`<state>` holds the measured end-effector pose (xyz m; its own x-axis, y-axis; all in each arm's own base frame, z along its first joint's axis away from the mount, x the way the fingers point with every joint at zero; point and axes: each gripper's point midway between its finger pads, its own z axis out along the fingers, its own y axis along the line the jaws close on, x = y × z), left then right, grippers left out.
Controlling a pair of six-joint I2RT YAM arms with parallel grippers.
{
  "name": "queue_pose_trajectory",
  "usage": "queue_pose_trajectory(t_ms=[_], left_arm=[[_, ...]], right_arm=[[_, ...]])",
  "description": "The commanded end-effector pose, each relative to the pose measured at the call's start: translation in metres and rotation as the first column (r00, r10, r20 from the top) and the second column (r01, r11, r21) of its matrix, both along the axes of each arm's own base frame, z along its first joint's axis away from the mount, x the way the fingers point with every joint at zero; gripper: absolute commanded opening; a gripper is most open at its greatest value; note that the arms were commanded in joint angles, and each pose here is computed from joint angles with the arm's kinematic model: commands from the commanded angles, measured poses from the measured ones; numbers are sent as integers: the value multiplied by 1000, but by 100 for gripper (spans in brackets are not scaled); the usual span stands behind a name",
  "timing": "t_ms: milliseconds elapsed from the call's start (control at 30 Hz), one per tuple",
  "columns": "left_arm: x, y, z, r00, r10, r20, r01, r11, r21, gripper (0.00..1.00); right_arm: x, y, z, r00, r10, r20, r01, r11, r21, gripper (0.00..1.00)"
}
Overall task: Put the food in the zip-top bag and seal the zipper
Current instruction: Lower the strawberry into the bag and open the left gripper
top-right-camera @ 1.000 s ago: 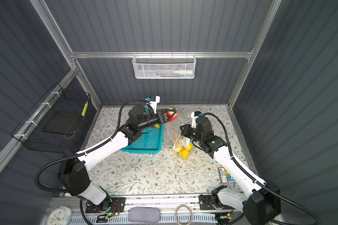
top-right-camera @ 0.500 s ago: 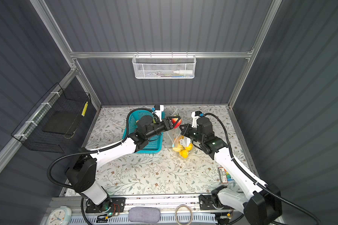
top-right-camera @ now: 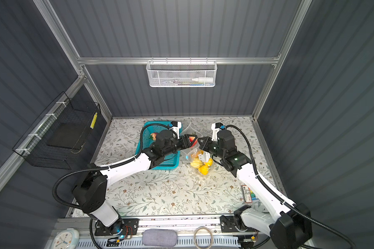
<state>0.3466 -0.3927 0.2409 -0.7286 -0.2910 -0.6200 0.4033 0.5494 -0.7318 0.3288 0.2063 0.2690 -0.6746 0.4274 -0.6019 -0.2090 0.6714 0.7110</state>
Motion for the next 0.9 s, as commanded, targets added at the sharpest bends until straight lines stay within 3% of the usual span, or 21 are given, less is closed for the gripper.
queue_pose_trajectory(t_ms=[0, 233, 467, 667, 867], left_arm=[[-2, 7, -6, 1000, 12, -10, -11, 995, 94, 46], [-3, 16, -19, 999, 33, -39, -25, 981, 194, 54], [-6, 15, -6, 999, 23, -35, -17, 987, 162, 72], [-9, 13, 20, 1000, -4, -4, 4, 991, 133, 80], [-12, 14, 46, 999, -20, 38, 15, 993, 116, 100]], right_arm=[[3, 10, 10, 999, 21, 39, -21, 1000, -14, 0], [3, 23, 5, 998, 51, 29, -50, 998, -34, 0], [2, 22, 2, 999, 45, 21, -44, 998, -48, 0], [0, 19, 6, 999, 40, 32, -38, 998, -59, 0], [-3, 15, 15, 998, 39, 58, -35, 997, -66, 0]])
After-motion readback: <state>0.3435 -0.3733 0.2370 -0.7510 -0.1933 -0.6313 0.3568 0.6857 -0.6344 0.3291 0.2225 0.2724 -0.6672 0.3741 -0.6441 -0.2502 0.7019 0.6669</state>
